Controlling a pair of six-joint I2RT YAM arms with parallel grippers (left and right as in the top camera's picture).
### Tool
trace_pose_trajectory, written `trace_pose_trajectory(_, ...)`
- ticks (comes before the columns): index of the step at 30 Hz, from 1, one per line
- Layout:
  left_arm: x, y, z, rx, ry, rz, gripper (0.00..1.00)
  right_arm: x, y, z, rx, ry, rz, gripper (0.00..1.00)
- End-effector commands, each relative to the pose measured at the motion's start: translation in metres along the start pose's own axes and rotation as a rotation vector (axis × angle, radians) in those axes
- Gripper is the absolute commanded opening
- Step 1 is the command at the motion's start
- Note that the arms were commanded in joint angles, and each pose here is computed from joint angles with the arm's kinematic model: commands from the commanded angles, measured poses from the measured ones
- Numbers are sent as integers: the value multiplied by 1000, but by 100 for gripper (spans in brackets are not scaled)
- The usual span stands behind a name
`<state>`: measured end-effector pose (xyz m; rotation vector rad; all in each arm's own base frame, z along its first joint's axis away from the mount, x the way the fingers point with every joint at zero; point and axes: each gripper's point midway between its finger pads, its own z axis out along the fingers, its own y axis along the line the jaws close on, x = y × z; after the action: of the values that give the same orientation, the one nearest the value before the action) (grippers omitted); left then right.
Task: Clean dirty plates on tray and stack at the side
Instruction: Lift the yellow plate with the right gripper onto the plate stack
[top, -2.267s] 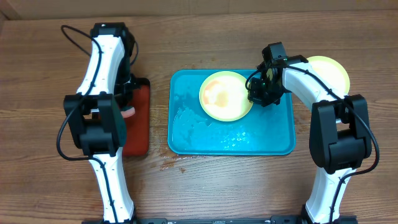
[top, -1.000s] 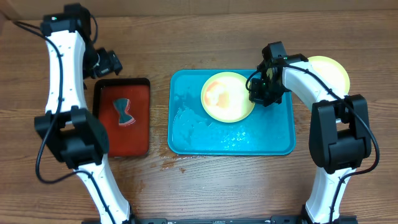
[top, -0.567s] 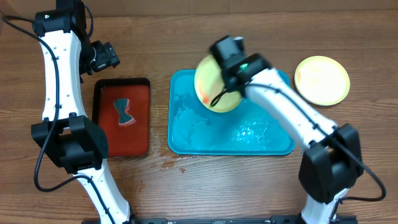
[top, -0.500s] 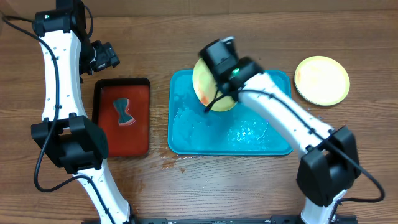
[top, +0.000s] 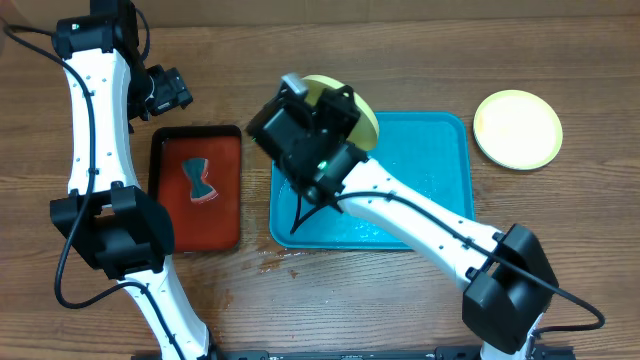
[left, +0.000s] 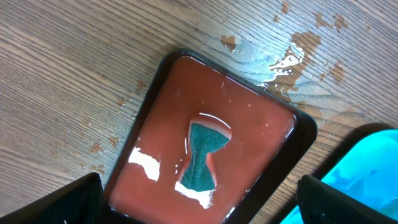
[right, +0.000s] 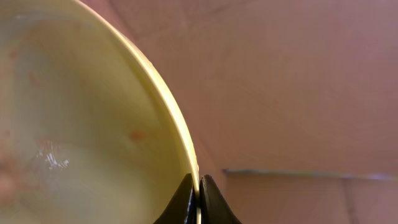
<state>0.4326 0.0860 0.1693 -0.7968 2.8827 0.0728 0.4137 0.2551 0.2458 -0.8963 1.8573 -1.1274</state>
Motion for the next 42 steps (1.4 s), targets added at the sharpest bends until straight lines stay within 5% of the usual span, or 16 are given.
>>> trace_pose_trajectory(1, 0, -2, -1, 3, -3, 4, 100, -7, -24, -16, 83, -4, -86, 4)
trace_pose_trajectory(13, -1, -2, -1, 2, -3, 3, 99, 3, -19, 1, 31, 11, 110, 4)
trace_pose_trajectory(17, 0, -2, -1, 3, -3, 4, 99, 31, 48, 44, -526, 64, 344, 4)
trace_pose_trajectory(26, 0, -2, -1, 3, -3, 4, 99, 106, 1, 96, -1118, 173, 984, 4)
trace_pose_trajectory(34, 0, -2, -1, 3, -3, 4, 100, 285, -30, 164, -942, 508, 1312, 4)
trace_pose_trajectory(42, 0, -2, -1, 3, -3, 4, 100, 389, -34, 191, -755, 611, 1554, 4)
